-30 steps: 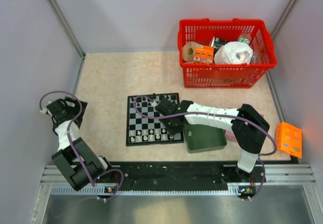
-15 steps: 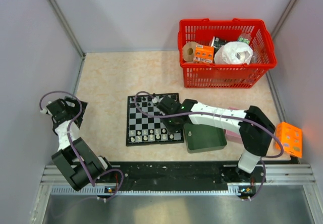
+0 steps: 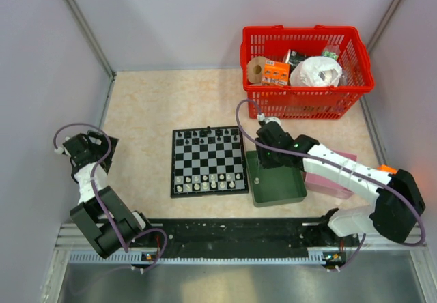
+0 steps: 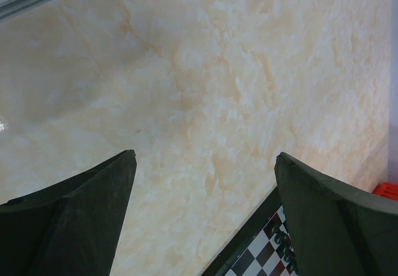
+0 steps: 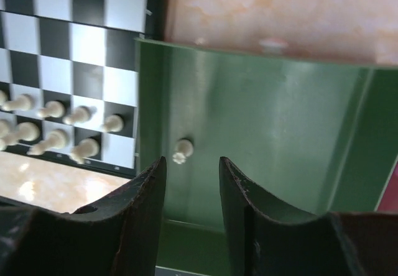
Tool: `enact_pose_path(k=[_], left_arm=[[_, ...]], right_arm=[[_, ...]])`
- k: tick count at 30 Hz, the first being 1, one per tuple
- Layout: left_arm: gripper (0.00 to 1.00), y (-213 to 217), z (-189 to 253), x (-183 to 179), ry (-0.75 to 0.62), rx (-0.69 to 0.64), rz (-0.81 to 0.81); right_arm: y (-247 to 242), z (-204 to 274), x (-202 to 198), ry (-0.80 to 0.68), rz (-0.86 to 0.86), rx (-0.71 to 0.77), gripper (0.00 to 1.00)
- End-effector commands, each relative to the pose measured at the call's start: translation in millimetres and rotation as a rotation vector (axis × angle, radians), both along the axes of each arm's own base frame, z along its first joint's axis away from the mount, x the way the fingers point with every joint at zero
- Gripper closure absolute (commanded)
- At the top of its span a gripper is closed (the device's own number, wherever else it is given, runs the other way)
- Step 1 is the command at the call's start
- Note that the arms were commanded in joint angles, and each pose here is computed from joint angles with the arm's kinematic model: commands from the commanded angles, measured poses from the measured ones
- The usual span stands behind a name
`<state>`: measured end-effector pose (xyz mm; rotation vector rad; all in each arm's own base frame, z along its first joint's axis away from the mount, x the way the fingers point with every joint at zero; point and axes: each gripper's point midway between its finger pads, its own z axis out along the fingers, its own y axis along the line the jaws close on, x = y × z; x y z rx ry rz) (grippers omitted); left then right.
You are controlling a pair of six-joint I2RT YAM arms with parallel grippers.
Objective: Set up the chess pieces on the board
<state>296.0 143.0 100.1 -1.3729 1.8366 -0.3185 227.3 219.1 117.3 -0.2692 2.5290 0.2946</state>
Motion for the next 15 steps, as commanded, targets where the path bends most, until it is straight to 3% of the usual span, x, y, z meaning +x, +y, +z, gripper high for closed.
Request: enact_pose_path(k=[1,6,15], left_arm=[[0.02,4,9,6,-0.047,0.025,-0.004],[0.02,4,9,6,-0.048,0.023,-0.004],[0.02,6,11,6,-0.048,0.032,0.001]], right_arm=[[-10,-10,-1,0.015,-0.058,0.020,0.60],[0,-40,-10,0.123,-0.004,-0.004,0.62],[14,-53,-11,0.163,0.062,0.009,0.63]])
